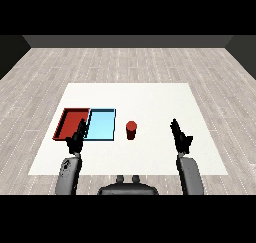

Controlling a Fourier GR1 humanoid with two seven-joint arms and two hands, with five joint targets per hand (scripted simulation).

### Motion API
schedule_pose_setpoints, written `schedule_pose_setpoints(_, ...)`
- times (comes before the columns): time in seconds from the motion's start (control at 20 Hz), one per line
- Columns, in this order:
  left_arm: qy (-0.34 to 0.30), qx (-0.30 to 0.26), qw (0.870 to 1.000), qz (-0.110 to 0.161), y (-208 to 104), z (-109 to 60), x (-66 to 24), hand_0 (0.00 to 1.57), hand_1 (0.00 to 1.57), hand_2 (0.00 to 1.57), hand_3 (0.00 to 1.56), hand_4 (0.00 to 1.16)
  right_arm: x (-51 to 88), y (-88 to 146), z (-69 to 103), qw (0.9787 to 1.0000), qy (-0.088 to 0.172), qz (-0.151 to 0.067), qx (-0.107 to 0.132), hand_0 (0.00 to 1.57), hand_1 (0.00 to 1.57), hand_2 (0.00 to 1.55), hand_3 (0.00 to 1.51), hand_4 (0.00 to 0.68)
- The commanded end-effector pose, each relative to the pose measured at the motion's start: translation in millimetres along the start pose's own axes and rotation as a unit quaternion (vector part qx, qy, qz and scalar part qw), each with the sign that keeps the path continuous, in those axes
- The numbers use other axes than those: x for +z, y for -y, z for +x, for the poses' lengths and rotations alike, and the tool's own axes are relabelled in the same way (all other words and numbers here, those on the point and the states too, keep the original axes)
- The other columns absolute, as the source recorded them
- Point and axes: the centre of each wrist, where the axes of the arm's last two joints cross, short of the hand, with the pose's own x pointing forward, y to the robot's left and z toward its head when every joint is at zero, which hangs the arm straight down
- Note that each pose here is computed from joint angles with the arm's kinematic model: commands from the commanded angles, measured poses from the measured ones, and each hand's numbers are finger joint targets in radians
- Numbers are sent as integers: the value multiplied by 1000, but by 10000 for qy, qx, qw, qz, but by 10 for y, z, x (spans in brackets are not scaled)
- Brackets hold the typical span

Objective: Pick the red can and put it in the red box

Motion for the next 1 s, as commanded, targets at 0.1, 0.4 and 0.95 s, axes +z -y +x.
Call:
schedule_pose_setpoints(0.1, -50, 92, 9998, -179, 28, 37, -45, 0, 0, 0, 0, 0, 21, 4, -36, 9998, 26, 160, -108, 0, 0, 0, 0, 0)
schedule_pose_setpoints(0.4, 2090, 418, 9768, -218, 65, 328, -102, 0, 0, 0, 0, 0, -44, -85, 158, 9808, 1785, 523, -592, 0, 0, 0, 0, 0)
schedule_pose_setpoints(0.95, 2183, 592, 9739, -209, 56, 89, -142, 0, 0, 0, 0, 0, 135, -85, -137, 9768, 1982, 475, -654, 0, 0, 0, 0, 0)
